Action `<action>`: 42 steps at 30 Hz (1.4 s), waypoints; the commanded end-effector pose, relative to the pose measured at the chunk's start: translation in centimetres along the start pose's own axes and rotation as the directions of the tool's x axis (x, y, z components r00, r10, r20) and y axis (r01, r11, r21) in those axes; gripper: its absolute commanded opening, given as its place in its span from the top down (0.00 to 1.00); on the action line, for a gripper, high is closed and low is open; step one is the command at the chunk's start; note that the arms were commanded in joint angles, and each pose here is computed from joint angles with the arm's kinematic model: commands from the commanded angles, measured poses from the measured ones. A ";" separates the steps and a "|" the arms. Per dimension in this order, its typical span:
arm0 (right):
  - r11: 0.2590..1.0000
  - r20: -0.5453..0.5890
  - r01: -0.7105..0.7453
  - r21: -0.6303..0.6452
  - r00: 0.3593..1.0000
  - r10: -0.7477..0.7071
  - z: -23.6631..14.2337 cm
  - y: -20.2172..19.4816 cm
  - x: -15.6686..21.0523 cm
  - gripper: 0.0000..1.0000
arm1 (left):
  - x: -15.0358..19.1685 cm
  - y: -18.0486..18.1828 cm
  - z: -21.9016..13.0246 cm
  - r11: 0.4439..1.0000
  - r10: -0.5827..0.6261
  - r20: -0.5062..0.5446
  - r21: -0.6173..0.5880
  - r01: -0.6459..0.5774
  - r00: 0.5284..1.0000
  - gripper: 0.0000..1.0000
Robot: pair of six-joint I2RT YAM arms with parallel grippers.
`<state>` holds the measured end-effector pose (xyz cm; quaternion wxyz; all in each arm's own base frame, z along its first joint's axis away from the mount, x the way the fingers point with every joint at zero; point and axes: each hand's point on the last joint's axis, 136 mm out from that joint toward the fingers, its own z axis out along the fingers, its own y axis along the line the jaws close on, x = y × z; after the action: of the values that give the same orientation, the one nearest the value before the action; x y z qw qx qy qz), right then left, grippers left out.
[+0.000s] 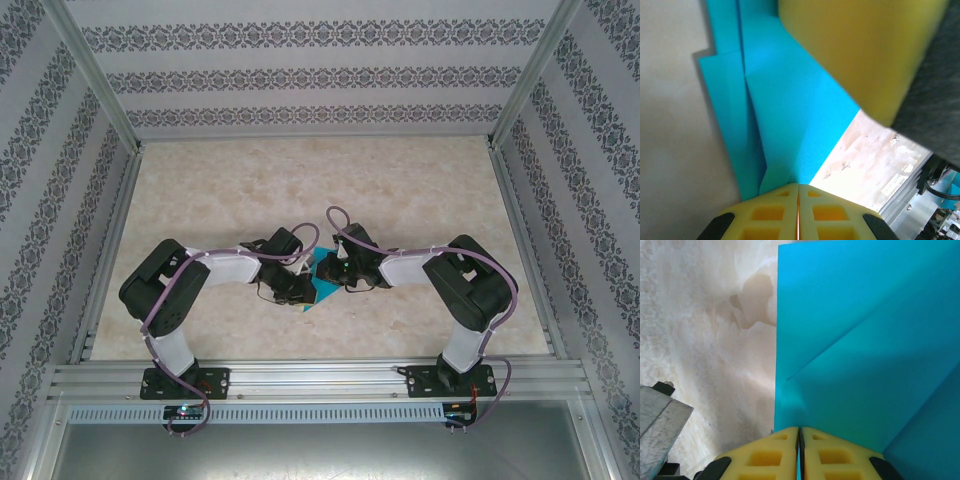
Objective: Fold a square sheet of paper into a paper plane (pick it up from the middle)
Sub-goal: Fourth fold the wing at the center of the table.
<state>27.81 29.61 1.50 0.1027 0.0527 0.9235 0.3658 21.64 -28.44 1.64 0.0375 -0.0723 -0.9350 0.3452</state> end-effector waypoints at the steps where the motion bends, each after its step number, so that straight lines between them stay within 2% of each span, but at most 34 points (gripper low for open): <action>1: 0.990 -0.051 -0.043 0.135 0.997 0.050 0.7 -4.5 2.1 0.89 | 2.3 1.9 0.4 0.998 -0.045 -0.039 -0.049 0.043 0.998 0.90; 8: 0.989 -0.050 -0.043 0.138 0.997 0.050 0.7 -4.6 2.2 0.88 | 4.6 3.7 0.9 0.994 -0.095 -0.061 -0.055 0.091 0.994 0.90; 20: 0.987 -0.056 -0.048 0.152 0.997 0.057 0.9 -5.1 2.4 0.89 | 6.2 3.2 0.8 0.990 -0.140 -0.081 0.026 0.142 0.987 0.91; 34: 0.988 -0.058 -0.047 0.147 0.997 0.056 1.1 -5.0 2.3 0.89 | 8.6 5.5 0.4 0.976 -0.216 -0.089 -0.044 0.213 0.972 0.92; 38: 0.989 -0.059 -0.044 0.144 0.997 0.053 1.2 -4.8 2.3 0.90 | 7.9 4.1 -0.8 0.984 -0.180 -0.044 -0.007 0.180 0.983 0.92; 42: 0.988 -0.058 -0.047 0.145 0.997 0.056 1.2 -4.9 2.3 0.90 | 6.2 1.3 -3.3 0.995 -0.098 0.048 0.032 0.096 0.994 0.92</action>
<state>27.06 30.22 1.47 0.0822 0.0431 0.9184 0.3846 16.60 -25.11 2.24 0.0321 -0.0230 -0.9256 0.3765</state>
